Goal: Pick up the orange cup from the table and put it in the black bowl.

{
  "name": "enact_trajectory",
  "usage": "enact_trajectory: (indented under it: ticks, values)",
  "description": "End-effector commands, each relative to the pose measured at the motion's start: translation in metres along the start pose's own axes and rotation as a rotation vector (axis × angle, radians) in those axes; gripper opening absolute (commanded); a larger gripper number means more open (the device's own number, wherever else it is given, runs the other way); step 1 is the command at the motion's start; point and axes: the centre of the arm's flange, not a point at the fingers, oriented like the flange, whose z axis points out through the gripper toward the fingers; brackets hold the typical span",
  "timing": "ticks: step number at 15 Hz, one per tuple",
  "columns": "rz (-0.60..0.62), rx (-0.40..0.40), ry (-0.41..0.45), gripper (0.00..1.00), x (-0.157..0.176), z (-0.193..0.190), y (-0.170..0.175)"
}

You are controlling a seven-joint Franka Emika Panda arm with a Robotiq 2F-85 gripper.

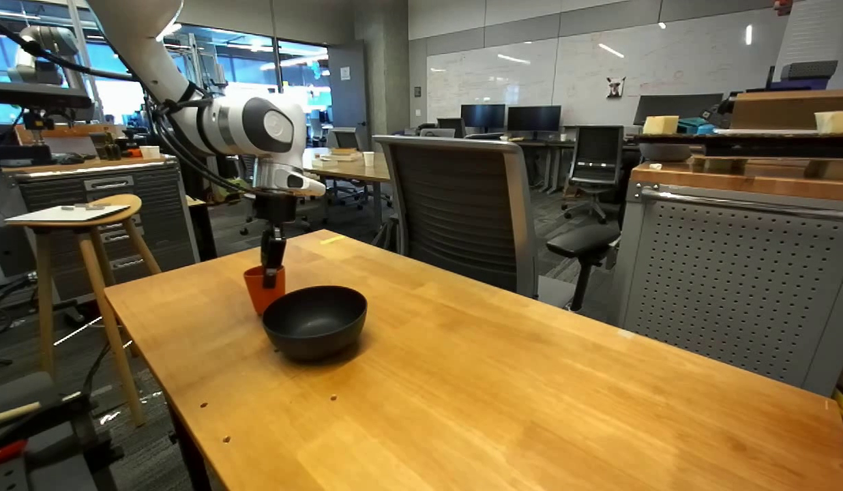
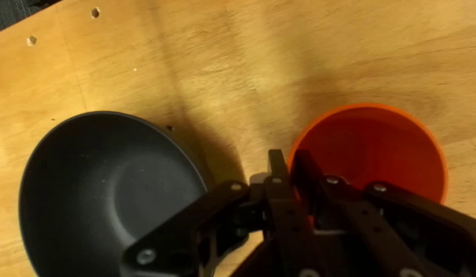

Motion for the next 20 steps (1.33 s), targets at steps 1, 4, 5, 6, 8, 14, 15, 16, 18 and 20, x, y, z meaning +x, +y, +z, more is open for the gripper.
enact_trajectory:
  ticks: [1,4,5,6,8,14,15,16,18,20]
  values:
    - [-0.025,0.002,0.024,0.01,0.002,-0.022,0.004]
    - [-0.011,-0.018,0.075,0.01,0.002,-0.053,0.029]
    - [0.019,-0.082,0.135,0.01,0.005,-0.066,0.045]
    - [0.047,-0.13,0.166,0.01,0.01,-0.075,0.062]
    - [0.112,-0.206,0.216,0.01,0.016,-0.091,0.093]
    - [0.264,-0.237,0.128,0.01,0.022,-0.097,0.152]
    - [0.264,-0.186,0.069,0.01,0.024,-0.087,0.157]
    - [0.263,-0.133,0.024,0.01,0.028,-0.075,0.16]
    - [0.292,-0.091,-0.031,0.01,0.036,-0.054,0.167]
    - [0.307,-0.073,-0.064,0.01,0.046,-0.035,0.177]
